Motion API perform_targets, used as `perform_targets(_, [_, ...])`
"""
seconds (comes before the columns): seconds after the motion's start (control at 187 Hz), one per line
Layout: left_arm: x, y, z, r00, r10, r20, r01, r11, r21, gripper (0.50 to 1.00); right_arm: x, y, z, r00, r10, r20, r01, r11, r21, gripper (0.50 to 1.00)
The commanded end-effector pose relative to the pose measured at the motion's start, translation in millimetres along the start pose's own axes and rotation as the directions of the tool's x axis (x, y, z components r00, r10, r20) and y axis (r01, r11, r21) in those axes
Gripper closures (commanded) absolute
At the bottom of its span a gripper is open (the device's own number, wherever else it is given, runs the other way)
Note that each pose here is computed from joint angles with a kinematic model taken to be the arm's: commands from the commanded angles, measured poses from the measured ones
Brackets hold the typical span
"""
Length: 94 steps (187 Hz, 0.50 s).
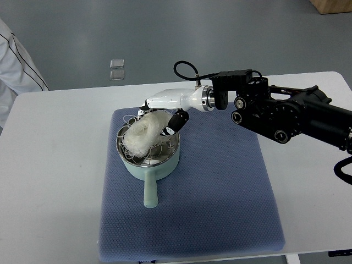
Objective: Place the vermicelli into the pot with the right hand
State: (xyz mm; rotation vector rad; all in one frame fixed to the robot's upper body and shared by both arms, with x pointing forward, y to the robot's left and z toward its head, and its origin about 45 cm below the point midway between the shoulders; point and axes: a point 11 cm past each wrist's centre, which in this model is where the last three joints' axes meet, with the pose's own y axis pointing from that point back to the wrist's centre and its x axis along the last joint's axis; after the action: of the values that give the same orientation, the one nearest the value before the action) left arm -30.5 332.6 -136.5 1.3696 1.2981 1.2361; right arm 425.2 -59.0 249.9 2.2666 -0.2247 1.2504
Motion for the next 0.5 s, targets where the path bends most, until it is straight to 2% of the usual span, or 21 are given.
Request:
perform_targets(0.0, [0,0,0,1.0,0.0,-0.001,0.0,1.0,0.0,0.5,1,0,0,1.0,0.006,-0.002,-0.006,1.0,-0.001,0.748])
perform_targets(0.235, [0,0,0,1.0,0.0,0.0,0.0,1.0,0.0,0.5,1,2,3,1.0,0.011,0.0,-0.011,1.0,-0.007,0.711])
perform_targets(0.267, [0,0,0,1.0,0.0,0.0,0.0,1.0,0.0,0.5,2,2,2,1.0,0.013,-0.002,-0.013,1.0,-0.005,0.699])
perform_targets(0.326, [0,0,0,1.0,0.0,0.0,0.0,1.0,0.0,0.5,2,2,3,1.0,0.013,0.001,-0.013,1.0,-0.006,0.644])
perform_targets(0.411, [0,0,0,1.0,0.0,0.0,0.0,1.0,0.0,0.5,7,4,4,1.0,0.027,0.009,-0.027,1.0,-0.006,0.609])
perform_targets(0.497, [0,0,0,1.0,0.0,0.0,0.0,1.0,0.0,0.5,14,7,5,0.999,0.041,0.008,-0.041,0.999,-0.009,0.605])
